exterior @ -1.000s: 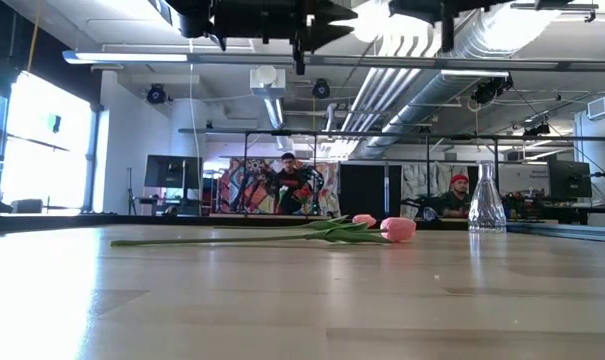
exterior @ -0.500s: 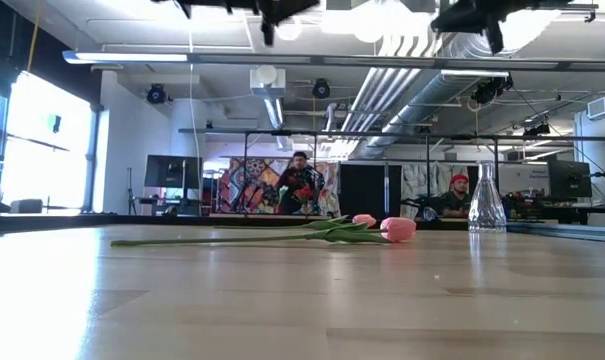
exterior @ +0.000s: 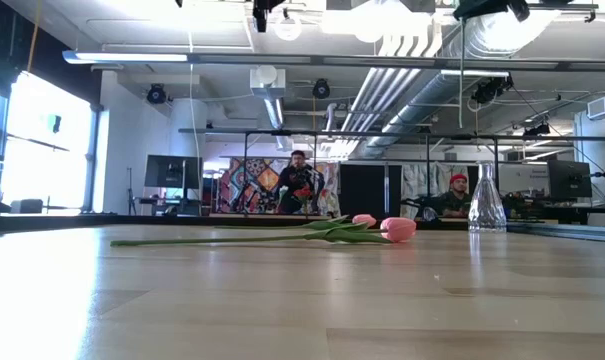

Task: Sort flowers into vase by color
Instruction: Put the bottom pink flower into the top transparent vase

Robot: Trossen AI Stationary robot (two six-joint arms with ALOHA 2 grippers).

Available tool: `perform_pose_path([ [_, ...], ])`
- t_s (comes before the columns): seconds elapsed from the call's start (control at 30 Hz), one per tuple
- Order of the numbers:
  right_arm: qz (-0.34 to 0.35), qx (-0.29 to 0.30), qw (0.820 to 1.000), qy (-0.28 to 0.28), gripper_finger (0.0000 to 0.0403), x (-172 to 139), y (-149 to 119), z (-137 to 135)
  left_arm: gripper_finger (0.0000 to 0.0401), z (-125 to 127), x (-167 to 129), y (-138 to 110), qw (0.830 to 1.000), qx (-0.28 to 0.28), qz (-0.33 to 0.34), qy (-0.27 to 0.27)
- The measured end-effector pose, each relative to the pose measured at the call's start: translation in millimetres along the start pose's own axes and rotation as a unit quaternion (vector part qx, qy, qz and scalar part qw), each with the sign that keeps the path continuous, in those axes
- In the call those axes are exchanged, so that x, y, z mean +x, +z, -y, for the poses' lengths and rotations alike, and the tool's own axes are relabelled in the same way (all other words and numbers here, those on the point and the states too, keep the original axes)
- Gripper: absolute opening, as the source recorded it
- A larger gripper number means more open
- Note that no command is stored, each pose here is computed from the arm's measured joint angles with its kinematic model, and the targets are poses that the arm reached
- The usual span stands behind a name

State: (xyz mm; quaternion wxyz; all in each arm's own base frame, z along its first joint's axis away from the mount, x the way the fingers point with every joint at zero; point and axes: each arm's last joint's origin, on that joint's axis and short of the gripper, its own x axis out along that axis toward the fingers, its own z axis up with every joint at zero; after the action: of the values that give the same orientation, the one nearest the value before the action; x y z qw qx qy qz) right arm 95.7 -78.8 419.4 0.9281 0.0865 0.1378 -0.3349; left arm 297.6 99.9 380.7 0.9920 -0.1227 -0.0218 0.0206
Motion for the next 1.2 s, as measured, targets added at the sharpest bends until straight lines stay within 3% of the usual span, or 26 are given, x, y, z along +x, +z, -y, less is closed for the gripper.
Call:
perform_pose_path([
  [0.23, -0.029, 0.002, 0.999, -0.025, 0.0000, -2.8, -4.2, 2.7, 0.0118, -1.1, 0.0, -7.5, 0.999, -0.037, -0.036, 0.009],
  [0.5, -0.031, 0.020, 0.999, -0.031, 0.0000, -3.1, -4.6, 3.0, 0.0117, -0.9, -0.1, -7.0, 0.999, -0.038, -0.034, 0.009],
  [0.9, -0.005, 0.009, 0.987, -0.157, 0.0000, -15.5, -4.4, 10.1, 0.0117, 0.0, 0.2, -7.3, 0.999, -0.037, -0.035, 0.008],
  [1.03, -0.027, -0.017, 0.977, -0.209, 0.0000, -0.9, -7.2, 13.4, 0.0117, 0.1, 0.2, -7.2, 0.999, -0.038, -0.035, 0.008],
  [1.2, 0.001, -0.038, 0.974, -0.222, 0.0000, 14.4, 1.8, 13.8, 0.0117, 0.0, 0.2, -7.3, 0.999, -0.037, -0.035, 0.008],
])
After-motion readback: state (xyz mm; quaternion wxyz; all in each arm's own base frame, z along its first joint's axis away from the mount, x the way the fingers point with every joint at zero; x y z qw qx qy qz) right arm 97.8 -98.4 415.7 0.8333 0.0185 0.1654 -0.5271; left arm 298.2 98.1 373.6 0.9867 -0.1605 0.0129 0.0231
